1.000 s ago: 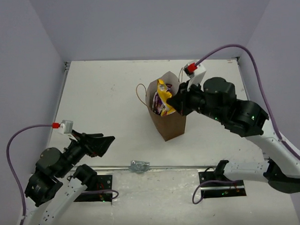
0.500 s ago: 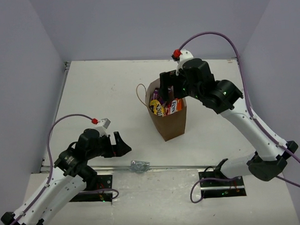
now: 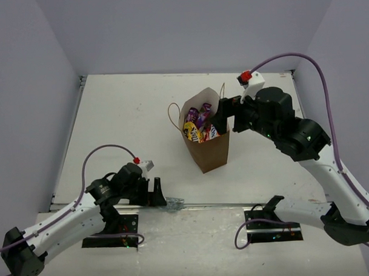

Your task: Place the snacks into the paper bag

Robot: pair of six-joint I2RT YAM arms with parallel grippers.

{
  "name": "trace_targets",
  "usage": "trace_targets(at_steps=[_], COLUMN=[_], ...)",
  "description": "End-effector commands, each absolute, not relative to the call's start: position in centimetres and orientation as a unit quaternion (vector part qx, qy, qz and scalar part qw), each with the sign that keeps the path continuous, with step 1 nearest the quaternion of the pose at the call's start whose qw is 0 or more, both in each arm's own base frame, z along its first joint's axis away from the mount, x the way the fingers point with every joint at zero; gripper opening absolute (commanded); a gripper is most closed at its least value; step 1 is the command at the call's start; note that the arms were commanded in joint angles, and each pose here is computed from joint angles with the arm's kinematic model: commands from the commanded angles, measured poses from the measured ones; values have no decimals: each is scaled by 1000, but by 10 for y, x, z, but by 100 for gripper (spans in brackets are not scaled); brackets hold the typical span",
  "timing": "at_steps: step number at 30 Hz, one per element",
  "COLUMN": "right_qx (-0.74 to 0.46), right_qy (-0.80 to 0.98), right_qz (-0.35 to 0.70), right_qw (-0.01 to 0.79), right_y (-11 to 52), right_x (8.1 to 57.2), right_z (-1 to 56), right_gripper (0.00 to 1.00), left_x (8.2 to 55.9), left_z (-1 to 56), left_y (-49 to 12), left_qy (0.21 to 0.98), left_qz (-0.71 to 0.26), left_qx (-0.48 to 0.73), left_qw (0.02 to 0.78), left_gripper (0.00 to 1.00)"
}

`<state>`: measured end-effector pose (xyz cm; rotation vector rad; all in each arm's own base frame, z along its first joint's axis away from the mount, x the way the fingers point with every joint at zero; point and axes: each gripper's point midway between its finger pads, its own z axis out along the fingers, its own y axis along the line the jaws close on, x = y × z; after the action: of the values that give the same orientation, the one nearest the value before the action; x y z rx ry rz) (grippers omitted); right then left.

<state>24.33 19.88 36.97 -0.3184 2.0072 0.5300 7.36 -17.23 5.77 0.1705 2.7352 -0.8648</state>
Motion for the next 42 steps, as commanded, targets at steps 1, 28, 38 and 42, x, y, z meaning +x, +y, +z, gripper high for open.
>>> trace_targets(at_steps=[1, 28, 38, 42], right_qx=[-134, -127, -91, -67], right_qy=[824, 811, 811, 807], right_qz=[234, 252, 244, 234], right_qw=[498, 513, 524, 539], right_y=[201, 181, 167, 154], right_x=[240, 218, 216, 214], right_z=[365, 368, 366, 369], right_gripper=[99, 99, 99, 99], left_x=[72, 96, 127, 133], left_z=[54, 80, 299, 352], left_y=[-183, -245, -268, -293], left_qy=[941, 913, 789, 759], left_qz=[-306, -348, -461, -482], left_qx=[53, 65, 133, 176], left_qw=[131, 202, 383, 400], left_gripper=[100, 0, 0, 0])
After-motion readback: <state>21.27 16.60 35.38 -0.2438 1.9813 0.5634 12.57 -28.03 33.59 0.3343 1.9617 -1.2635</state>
